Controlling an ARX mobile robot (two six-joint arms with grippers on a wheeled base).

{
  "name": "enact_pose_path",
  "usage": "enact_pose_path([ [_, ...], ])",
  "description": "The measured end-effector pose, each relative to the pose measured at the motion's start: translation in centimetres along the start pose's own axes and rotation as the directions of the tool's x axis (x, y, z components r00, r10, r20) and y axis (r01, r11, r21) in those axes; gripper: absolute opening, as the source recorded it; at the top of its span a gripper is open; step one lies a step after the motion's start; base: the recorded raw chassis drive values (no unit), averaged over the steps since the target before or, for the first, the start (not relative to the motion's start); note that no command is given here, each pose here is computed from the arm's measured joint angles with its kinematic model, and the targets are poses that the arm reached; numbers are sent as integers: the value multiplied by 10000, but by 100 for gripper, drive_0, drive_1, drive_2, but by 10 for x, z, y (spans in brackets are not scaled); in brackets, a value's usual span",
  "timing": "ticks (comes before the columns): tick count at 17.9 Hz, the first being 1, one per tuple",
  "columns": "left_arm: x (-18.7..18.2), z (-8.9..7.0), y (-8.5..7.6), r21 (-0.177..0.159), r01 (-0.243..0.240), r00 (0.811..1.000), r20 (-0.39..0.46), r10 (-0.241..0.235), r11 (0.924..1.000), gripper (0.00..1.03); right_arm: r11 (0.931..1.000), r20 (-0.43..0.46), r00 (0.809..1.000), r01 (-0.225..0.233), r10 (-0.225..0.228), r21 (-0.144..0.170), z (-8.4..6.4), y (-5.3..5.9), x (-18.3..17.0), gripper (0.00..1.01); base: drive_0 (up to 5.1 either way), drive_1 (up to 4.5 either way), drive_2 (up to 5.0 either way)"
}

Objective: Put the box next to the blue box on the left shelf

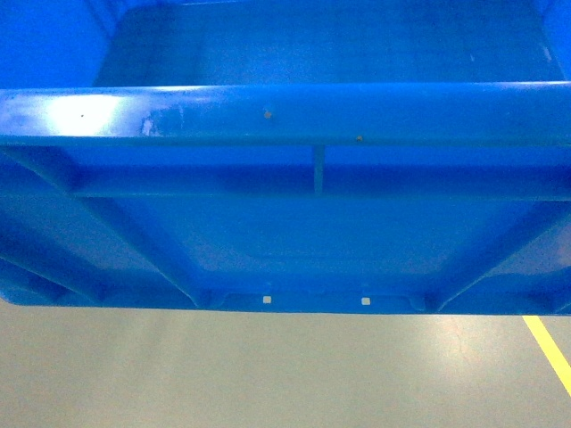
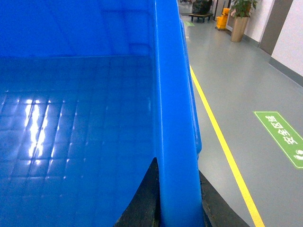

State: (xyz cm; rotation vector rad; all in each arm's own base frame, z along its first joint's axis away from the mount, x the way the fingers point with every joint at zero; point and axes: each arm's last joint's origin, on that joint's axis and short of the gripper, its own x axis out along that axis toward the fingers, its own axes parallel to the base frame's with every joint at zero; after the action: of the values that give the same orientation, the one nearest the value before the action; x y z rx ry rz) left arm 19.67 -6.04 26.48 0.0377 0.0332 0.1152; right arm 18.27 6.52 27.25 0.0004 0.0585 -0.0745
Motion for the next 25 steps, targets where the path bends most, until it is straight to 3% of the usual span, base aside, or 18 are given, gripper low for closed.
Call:
enact_pose_path([
  [25, 0, 0, 0, -7, 3, 10000, 20, -3, 10000, 13, 10000, 0, 10000, 4, -4, 0, 0, 0, 0, 8, -5, 396, -407],
])
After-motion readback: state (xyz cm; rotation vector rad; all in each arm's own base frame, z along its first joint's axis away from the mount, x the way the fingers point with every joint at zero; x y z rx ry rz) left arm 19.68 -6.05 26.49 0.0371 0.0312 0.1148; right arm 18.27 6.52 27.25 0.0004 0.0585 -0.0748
